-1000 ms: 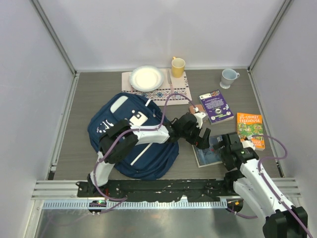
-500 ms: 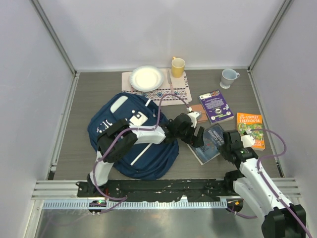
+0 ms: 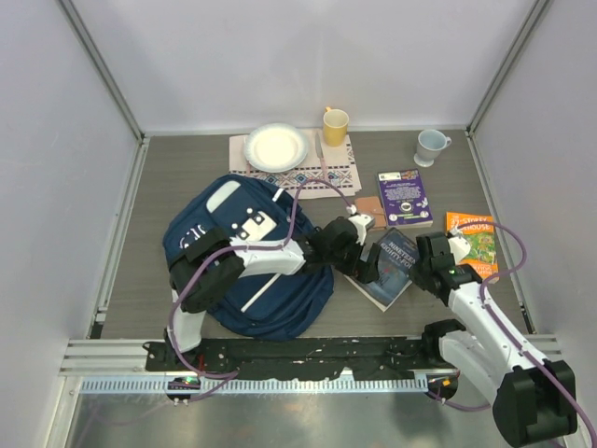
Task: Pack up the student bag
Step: Pick up the book from the center of the board.
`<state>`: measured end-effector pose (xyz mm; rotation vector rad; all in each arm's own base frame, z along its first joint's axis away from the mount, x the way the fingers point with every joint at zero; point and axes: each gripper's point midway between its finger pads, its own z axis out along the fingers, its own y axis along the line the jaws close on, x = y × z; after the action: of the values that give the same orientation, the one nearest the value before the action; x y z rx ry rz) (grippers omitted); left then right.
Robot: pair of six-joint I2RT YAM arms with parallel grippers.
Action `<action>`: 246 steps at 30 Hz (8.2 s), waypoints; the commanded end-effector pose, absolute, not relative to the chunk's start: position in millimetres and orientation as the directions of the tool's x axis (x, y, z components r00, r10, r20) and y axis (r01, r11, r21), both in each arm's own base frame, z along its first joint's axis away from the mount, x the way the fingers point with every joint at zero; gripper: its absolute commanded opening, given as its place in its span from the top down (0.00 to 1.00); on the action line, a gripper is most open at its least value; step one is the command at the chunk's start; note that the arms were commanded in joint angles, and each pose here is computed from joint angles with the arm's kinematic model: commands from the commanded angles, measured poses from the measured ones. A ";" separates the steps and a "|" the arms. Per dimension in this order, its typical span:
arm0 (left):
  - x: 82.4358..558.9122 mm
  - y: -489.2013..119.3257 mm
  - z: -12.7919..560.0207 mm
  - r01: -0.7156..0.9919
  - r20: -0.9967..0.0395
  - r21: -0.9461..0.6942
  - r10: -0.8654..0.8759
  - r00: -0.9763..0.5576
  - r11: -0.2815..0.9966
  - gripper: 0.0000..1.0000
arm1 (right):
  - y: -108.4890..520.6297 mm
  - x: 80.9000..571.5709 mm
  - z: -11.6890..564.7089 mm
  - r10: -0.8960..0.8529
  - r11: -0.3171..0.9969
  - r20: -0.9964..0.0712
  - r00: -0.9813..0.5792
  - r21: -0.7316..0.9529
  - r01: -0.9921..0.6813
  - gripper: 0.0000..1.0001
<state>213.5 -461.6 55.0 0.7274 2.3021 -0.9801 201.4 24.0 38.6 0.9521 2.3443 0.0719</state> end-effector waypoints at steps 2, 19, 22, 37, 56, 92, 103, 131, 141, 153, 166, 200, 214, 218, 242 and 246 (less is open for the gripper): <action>235.7 -468.0 92.4 0.678 -0.709 -0.372 0.278 -0.649 0.634 0.02 | 32.7 220.7 62.0 0.612 0.782 -0.554 -0.565 0.315 0.538 0.99; 243.6 -470.1 31.4 0.578 -0.574 -0.433 0.282 -0.769 0.692 0.00 | 36.5 206.8 65.2 0.677 0.731 -0.511 -0.531 0.375 0.571 0.86; 240.8 -469.7 29.2 0.578 -0.566 -0.440 0.287 -0.773 0.687 0.00 | 38.7 205.6 54.7 0.677 0.730 -0.483 -0.555 0.352 0.585 0.45; 219.1 -478.2 29.6 0.580 -0.524 -0.547 0.294 -0.799 0.603 0.02 | 61.7 205.5 27.9 0.733 0.680 -0.380 -0.564 0.444 0.584 0.38; 231.4 -479.5 87.8 0.611 -0.619 -0.533 0.223 -0.753 0.586 0.04 | 54.2 223.4 99.4 0.722 0.692 -0.508 -0.470 0.534 0.486 0.99; 264.5 -408.2 189.5 0.603 -0.700 -0.661 -0.079 -0.709 0.446 0.00 | 151.3 211.8 220.4 0.587 0.535 -0.565 -0.579 0.808 -0.246 0.99; 254.4 -359.0 170.9 0.560 -0.708 -0.607 -0.064 -0.703 0.564 0.00 | 173.2 215.5 173.6 0.499 0.486 -0.496 -0.710 0.839 -0.244 0.99; 245.9 -362.4 80.2 0.426 -0.537 -0.638 0.026 -0.843 0.642 0.00 | 169.5 204.7 56.0 0.371 0.668 -0.390 -0.843 0.743 -0.050 0.99; 239.3 -369.1 57.0 0.373 -0.452 -0.667 0.048 -0.891 0.646 0.01 | 171.0 207.7 60.1 0.376 0.658 -0.433 -0.820 0.747 -0.093 0.99; 239.2 -368.2 41.7 0.330 -0.397 -0.650 0.064 -0.916 0.685 0.01 | 170.4 206.6 70.3 0.419 0.622 -0.528 -0.738 0.759 -0.190 0.99; 237.0 -382.9 69.0 0.403 -0.450 -0.707 0.070 -0.890 0.581 0.39 | 178.9 199.5 96.7 0.415 0.551 -0.587 -0.695 0.770 -0.321 0.99; 265.6 -355.1 209.6 0.500 -0.700 -0.643 -0.181 -0.691 0.580 1.00 | 124.6 221.9 170.0 0.558 0.719 -0.636 -0.533 0.691 -0.072 0.14; 309.0 -312.2 370.0 0.447 -0.632 -0.765 -0.675 -0.381 0.464 1.00 | 186.3 189.7 236.5 0.583 0.329 -0.378 -0.719 0.919 -0.216 0.12; 306.3 -315.5 389.0 0.486 -0.568 -0.794 -0.732 -0.376 0.366 1.00 | 197.8 194.6 234.3 0.606 0.251 -0.300 -0.737 0.951 -0.181 0.12; 301.9 -294.1 372.8 0.408 -0.425 -0.874 -0.823 -0.377 0.265 1.00 | 231.6 197.5 259.8 0.709 0.102 -0.261 -0.655 0.957 -0.272 0.10; 306.8 -290.6 368.9 0.389 -0.445 -0.870 -0.823 -0.354 0.303 1.00 | 229.8 188.8 250.0 0.695 0.083 -0.240 -0.678 0.963 -0.256 0.10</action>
<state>314.4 -299.7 316.1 -0.4260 1.5976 -1.2555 191.7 235.9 221.8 0.4414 1.7820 1.6066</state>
